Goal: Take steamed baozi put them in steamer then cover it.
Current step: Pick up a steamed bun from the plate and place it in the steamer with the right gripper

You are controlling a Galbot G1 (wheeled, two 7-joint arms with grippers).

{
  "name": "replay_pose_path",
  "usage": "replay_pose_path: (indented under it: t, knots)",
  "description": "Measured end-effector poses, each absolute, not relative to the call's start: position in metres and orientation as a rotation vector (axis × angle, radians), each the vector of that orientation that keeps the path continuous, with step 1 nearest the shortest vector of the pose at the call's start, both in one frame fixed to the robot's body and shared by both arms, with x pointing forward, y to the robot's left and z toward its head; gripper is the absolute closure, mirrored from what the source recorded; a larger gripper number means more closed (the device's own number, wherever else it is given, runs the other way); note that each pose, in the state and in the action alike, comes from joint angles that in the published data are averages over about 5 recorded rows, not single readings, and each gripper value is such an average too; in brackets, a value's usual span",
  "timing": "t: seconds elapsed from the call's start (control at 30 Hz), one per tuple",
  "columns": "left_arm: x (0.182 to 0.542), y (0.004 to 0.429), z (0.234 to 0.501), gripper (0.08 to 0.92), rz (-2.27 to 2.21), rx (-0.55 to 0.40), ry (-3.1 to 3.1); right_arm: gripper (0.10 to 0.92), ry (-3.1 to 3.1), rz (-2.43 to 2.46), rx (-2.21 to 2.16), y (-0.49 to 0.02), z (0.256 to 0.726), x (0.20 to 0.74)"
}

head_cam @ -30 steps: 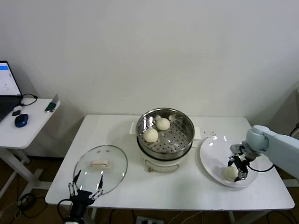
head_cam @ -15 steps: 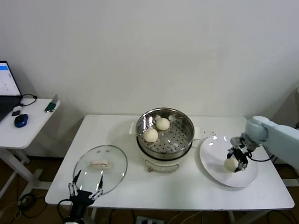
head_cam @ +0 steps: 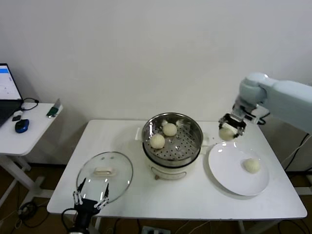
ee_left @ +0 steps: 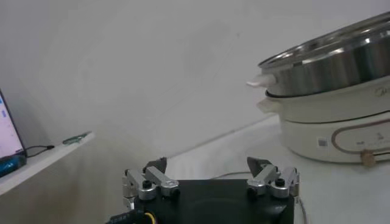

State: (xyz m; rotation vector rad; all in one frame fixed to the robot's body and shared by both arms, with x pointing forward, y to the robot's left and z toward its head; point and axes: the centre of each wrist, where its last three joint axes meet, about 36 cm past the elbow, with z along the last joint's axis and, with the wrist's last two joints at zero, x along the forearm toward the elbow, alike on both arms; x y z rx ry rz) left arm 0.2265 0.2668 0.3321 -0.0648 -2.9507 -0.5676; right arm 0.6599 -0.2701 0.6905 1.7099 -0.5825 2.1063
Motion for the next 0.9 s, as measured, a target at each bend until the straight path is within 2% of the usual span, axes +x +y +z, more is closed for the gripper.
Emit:
replay_pose_path:
  t: [0.23, 0.53, 0.9]
  knots:
    - [0.223, 0.267, 0.333, 0.177, -0.566, -0.064, -2.948, 0.352, -0.310, 2.265, 1.798, -0.194, 0.697, 0.655]
    - [0.219, 0.271, 0.334, 0.177, -0.565, -0.058, -2.946, 0.352, -0.037, 2.344, 1.915, -0.109, 0.659, 0.650]
    - [0.221, 0.272, 0.332, 0.177, -0.557, -0.062, -2.946, 0.347, 0.122, 2.329, 2.035, -0.053, 0.610, 0.637]
